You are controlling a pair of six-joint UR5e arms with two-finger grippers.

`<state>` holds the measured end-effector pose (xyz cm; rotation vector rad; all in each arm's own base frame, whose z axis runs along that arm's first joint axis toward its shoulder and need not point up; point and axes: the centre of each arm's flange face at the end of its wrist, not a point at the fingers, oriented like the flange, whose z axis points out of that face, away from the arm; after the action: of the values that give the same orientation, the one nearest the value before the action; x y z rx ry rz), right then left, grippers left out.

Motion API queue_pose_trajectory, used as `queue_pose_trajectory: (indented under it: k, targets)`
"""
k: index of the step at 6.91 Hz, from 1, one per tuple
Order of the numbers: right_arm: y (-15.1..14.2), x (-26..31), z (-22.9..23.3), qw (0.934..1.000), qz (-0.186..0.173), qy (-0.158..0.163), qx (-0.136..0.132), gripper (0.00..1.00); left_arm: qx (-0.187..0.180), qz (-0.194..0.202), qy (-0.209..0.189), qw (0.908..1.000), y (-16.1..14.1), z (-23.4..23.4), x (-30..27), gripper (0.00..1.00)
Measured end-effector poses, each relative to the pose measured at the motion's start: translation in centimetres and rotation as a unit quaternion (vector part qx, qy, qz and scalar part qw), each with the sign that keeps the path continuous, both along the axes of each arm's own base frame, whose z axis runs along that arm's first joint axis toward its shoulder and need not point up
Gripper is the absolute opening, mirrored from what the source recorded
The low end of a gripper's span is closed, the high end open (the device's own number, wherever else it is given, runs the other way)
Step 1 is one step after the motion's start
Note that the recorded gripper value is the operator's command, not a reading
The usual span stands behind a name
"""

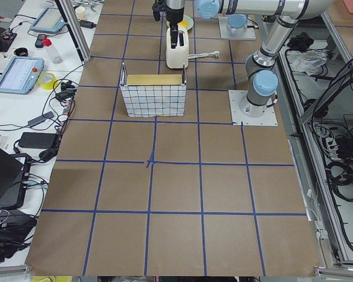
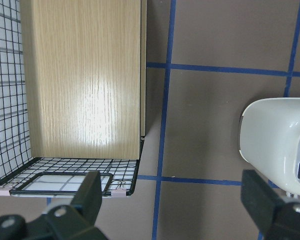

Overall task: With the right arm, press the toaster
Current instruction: 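Press the toaster lever down with the right gripper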

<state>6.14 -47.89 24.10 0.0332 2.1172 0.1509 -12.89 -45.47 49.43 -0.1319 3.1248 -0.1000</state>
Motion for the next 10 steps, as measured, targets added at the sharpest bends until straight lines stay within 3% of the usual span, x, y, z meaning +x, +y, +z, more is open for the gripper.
queue_pose_trajectory:
  k: [10]
  targets:
    - [0.6, 0.1, -2.4, 1.0, 0.004, 0.003, 0.004, 0.0, 0.0, 0.0, -0.001, 1.0, 0.0, 0.0, 0.0, 1.0]
